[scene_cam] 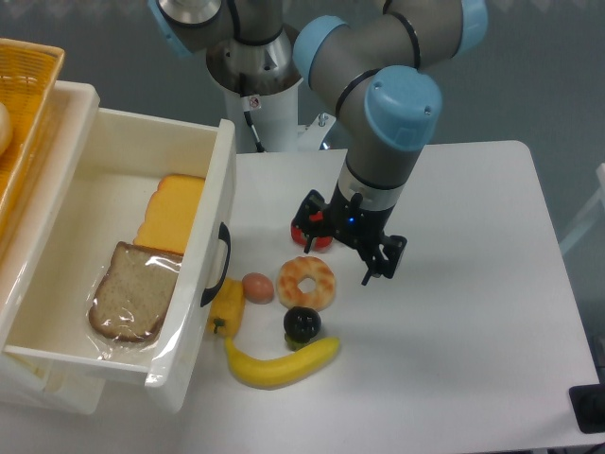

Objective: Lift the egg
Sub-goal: 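Move the open gripper down toward the food items beside the drawer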

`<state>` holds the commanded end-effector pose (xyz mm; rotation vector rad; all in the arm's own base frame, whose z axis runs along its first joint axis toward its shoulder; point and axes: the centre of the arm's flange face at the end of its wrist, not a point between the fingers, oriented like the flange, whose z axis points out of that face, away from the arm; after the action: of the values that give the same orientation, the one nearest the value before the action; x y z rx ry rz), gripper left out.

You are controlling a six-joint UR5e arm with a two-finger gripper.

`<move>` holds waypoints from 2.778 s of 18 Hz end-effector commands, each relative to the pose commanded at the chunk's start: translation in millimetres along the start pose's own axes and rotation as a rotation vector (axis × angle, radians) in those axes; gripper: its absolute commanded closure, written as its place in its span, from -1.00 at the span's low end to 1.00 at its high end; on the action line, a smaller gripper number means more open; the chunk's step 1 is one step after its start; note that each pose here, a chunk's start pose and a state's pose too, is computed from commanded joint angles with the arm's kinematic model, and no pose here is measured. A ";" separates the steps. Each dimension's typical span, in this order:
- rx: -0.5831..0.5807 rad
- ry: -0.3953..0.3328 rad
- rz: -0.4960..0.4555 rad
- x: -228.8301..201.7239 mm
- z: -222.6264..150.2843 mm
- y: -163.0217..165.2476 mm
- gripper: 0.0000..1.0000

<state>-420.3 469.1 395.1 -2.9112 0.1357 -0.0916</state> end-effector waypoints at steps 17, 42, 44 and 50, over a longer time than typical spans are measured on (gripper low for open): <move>-0.015 0.039 0.029 6.1 75.5 15.1 -1.00; -0.014 0.114 0.778 27.6 133.3 -17.0 -1.00; -0.018 0.128 0.815 33.7 139.2 -16.8 -1.00; -0.060 0.203 0.946 53.7 166.1 6.1 -1.00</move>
<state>-355.4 494.5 235.0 -2.5623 1.5066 -0.2142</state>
